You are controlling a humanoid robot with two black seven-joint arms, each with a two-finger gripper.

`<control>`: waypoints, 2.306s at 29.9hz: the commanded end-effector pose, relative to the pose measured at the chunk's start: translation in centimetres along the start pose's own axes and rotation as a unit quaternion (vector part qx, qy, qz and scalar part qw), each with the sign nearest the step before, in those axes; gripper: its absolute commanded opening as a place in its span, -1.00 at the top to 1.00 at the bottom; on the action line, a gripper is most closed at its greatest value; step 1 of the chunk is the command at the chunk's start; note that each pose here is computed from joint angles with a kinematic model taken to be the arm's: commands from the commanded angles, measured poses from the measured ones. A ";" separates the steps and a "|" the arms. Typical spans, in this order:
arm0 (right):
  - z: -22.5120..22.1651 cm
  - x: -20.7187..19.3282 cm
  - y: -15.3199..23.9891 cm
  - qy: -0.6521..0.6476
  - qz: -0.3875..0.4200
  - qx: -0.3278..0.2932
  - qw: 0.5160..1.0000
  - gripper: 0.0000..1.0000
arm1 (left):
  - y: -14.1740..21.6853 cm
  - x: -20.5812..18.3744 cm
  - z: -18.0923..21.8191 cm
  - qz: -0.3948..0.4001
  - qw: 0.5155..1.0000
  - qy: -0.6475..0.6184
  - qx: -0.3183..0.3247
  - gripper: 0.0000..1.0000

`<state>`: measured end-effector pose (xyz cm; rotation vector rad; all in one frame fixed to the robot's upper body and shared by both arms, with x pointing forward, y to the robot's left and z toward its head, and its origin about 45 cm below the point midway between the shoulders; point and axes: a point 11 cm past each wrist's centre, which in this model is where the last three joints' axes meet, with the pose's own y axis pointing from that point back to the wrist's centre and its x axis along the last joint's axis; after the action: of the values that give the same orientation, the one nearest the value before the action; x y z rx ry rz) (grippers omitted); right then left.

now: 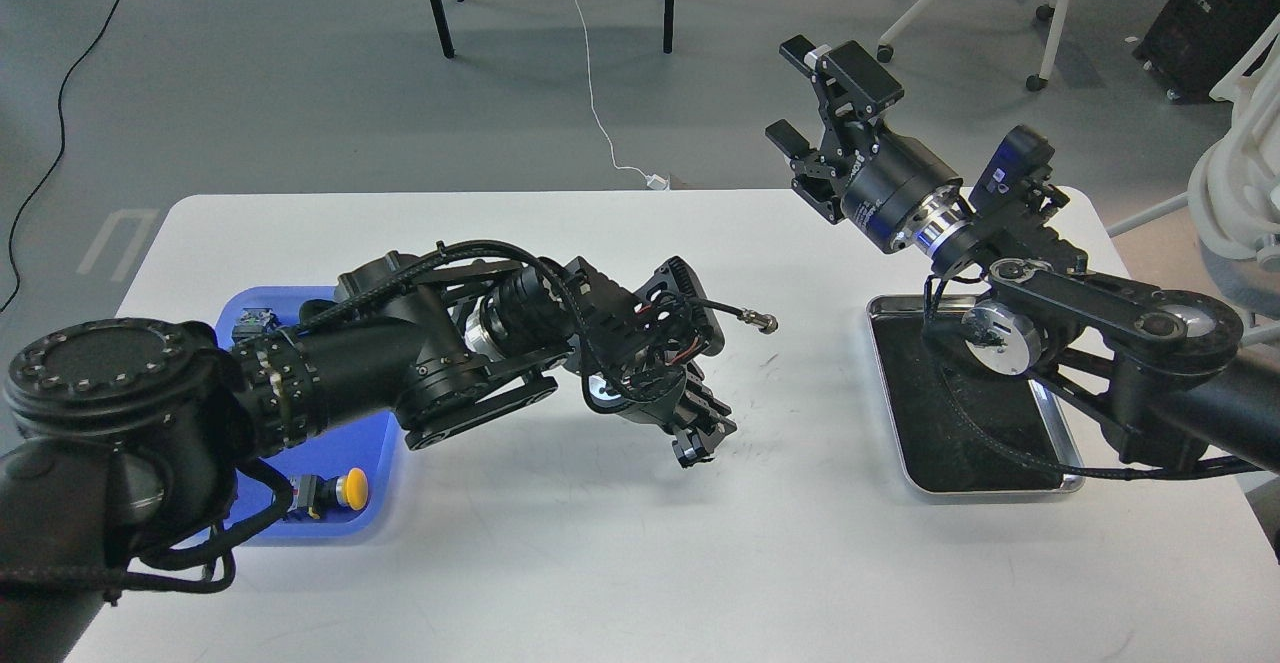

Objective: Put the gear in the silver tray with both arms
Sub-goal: 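Lower the gear onto the table, release it, withdraw the left arm, then reach the right gripper to the gear on the table and grasp it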

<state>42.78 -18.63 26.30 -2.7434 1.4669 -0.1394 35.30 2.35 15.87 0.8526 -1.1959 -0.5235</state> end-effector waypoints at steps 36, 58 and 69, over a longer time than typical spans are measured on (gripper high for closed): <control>0.3 0.2 0.3 0.000 0.001 -0.004 1.000 -0.94 | 0.5 0.9 -0.1 0.013 1.000 0.014 -0.005 -0.98; 2.7 4.8 8.2 0.215 -0.146 -0.119 0.958 -0.96 | 9.9 -2.2 -6.5 0.365 0.792 0.475 -0.121 -0.98; 5.8 4.1 11.0 0.425 -0.334 -0.212 0.814 -0.97 | 15.6 -10.2 -8.9 0.533 0.557 0.618 -0.150 -0.98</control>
<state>36.74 -28.07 20.68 -3.6068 0.6728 -1.1745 39.86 19.30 21.95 -0.0110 -0.1201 0.7392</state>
